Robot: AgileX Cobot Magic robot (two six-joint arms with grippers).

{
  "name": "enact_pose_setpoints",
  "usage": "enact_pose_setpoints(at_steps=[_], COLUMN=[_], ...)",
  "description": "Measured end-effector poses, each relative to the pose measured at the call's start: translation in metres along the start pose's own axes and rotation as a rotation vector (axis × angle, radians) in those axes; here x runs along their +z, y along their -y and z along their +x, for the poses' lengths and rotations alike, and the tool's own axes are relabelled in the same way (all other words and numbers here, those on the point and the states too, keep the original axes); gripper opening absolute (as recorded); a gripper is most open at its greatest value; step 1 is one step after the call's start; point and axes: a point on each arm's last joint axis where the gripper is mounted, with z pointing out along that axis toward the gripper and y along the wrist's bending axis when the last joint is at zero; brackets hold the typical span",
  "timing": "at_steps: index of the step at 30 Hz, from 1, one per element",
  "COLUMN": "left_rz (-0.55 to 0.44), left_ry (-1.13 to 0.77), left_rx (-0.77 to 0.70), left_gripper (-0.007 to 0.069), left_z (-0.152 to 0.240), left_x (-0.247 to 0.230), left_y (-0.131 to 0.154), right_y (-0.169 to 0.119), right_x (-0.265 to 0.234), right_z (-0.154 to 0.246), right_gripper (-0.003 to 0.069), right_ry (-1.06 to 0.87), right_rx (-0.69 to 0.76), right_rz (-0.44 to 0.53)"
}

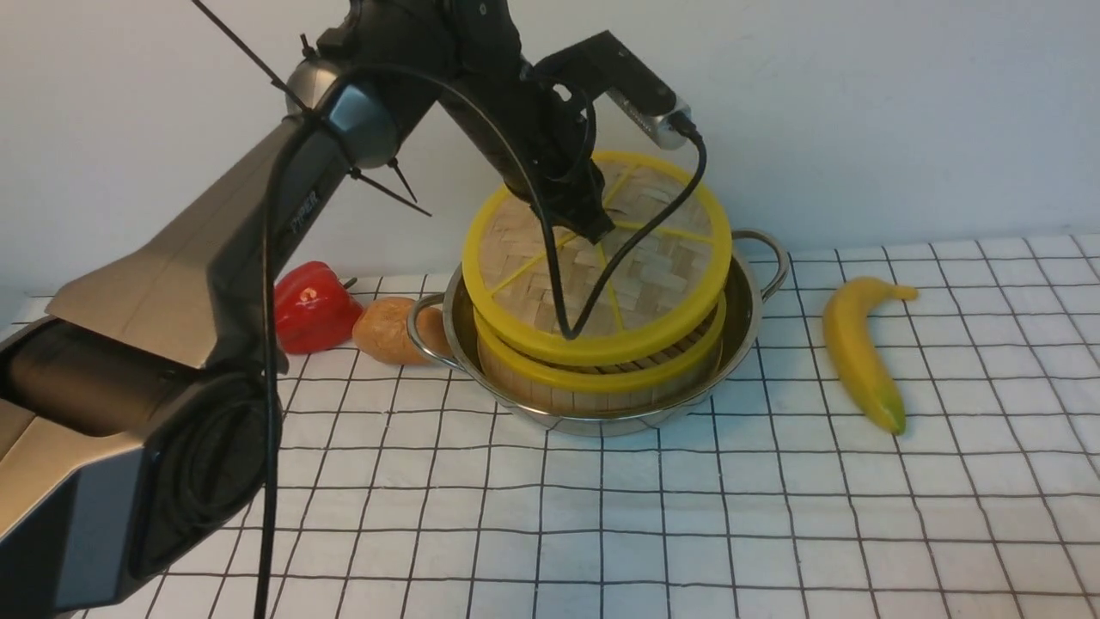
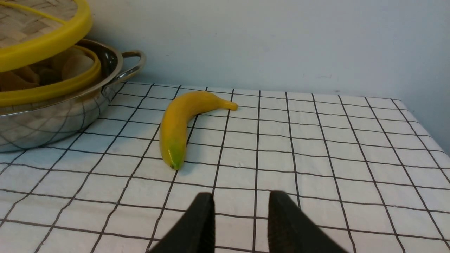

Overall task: Place the steamer in the pot on the white tablecloth, and put the lid on the steamer.
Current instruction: 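Place the yellow bamboo steamer lid onto the steamer in the pot with the left gripper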

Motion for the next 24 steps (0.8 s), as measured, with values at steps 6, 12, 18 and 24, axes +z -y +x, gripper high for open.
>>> enact_pose_setpoints(at_steps=[6,12,18,24], left_rz=[0.005,0.024,0.056,0.076], left_ry=[-0.036,-0.040,-0.055,-0.090], left_rx=[-0.075,-0.038,0.020,0.047], left_gripper=[0.0116,0.0116,0.0116,0.0116], left_z=[0.007,0.009,0.012,0.018], left_x=[-0.013,-0.016,0.001,0.021], left_y=[0.007,0.011,0.012,0.011], right_y=[0.000,0.000,0.000,0.000], right_x=[0.000,0.000,0.000,0.000], right_z=[0.000,0.000,0.000,0.000], right_gripper=[0.0240,0.0240,0.0242,0.0242], right_ry=[0.000,0.000,0.000,0.000], right_rx=[0.002,0.002,0.002,0.002], right_rz=[0.000,0.000,0.000,0.000])
